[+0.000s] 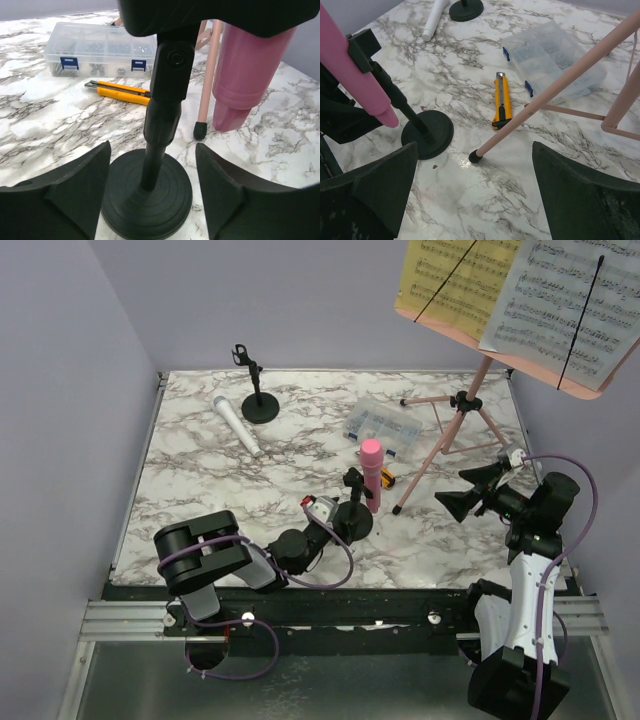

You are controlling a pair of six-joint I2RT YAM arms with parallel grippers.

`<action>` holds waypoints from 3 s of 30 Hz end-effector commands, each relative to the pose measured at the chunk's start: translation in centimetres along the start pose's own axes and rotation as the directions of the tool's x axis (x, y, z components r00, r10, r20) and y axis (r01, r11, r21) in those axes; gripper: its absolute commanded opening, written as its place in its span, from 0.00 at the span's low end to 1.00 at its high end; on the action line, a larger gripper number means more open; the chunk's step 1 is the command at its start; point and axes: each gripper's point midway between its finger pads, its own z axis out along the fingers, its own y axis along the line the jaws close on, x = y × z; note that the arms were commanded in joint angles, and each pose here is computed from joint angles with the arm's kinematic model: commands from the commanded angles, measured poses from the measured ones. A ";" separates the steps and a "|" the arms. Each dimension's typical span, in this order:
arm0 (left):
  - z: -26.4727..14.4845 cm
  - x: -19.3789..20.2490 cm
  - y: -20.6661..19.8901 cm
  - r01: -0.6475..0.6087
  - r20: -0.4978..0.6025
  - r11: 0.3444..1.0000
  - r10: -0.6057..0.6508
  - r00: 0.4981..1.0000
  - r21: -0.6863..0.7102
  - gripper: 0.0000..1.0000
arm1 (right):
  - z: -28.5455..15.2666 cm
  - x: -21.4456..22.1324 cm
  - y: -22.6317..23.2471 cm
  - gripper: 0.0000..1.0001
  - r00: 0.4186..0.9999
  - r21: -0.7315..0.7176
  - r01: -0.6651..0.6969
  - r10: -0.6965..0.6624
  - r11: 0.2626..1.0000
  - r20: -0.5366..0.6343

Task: Pack up the instrument practice props
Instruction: Place the microphone stand with the microphone at the center of the board, then remove the microphone from the microphone stand.

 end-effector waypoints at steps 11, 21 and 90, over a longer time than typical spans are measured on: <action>-5.6 -2.9 -2.5 -0.033 -0.144 0.951 0.081 0.986 0.309 0.92 | -0.6 -1.1 5.5 1.00 0.999 -0.351 0.023 -0.009 0.936 0.043; -6.2 -6.5 0.4 -0.170 -0.125 0.939 0.215 0.968 0.298 0.94 | 0.6 -1.3 7.5 1.00 0.999 -0.446 0.009 -0.028 0.895 -0.038; -2.5 -7.4 -1.2 -0.129 -0.080 0.824 0.206 0.975 0.552 0.99 | 9.7 -4.6 17.5 0.00 0.946 -0.889 0.210 -0.315 0.406 0.080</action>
